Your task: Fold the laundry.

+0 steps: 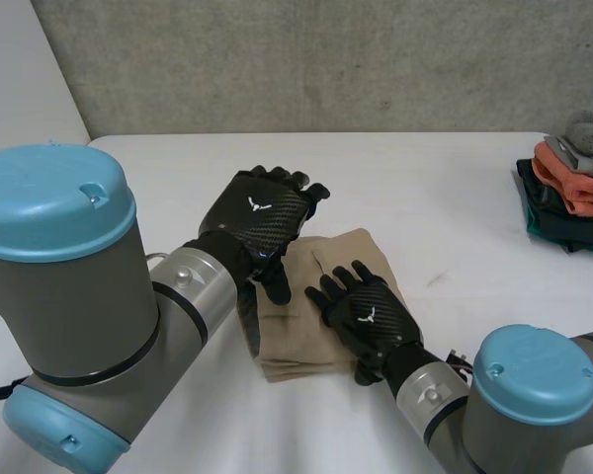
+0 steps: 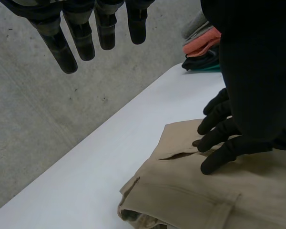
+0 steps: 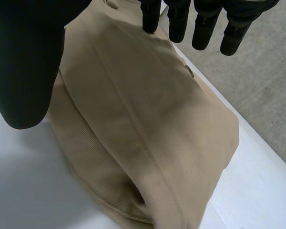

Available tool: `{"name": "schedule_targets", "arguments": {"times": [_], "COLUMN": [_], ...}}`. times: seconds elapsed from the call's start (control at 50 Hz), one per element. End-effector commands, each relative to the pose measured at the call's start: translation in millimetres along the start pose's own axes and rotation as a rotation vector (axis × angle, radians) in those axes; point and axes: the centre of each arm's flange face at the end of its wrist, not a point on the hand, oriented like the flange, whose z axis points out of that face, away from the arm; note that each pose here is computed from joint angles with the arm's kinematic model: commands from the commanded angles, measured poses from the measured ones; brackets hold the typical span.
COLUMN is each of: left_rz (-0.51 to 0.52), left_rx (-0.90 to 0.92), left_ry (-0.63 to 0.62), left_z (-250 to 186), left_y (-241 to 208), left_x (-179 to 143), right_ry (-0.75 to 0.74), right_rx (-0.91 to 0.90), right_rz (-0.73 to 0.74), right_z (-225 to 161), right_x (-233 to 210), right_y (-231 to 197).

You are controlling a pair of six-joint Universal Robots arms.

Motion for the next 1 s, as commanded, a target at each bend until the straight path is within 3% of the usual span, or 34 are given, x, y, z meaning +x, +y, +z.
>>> {"name": "schedule_targets", "arguments": {"times": [0.02,0.38,0.54,0.7,0.76,0.88,1.0], "left_rz": [-0.005,-0.005,-0.004,-0.005,-0.005,-0.005,-0.004], "left_rx": [-0.002,-0.004,0.010,0.047,0.064,0.112,0.120], "left_ry": [-0.007,-0.007,-0.007,-0.014,-0.019,-0.025,-0.020], "left_z": [1,1,-1,-3,-2,-5,-6], "left_y": [1,4,0,-11,-14,-24,-26], "left_x": [-1,0,0,-3,-4,-4,-3], "right_ry": [0.030,0.063,0.177,0.332,0.435,0.590,0.614], "right_rx": [0.042,0.092,0.171,0.292,0.334,0.472,0.598], "right_rz": [-0.009,-0.015,-0.013,-0.036,-0.055,-0.147,-0.171], "right_z": [19,56,73,94,98,85,65], "right_x": [3,9,42,108,154,251,330], "right_y": [5,6,-16,-54,-67,-101,-110]}}
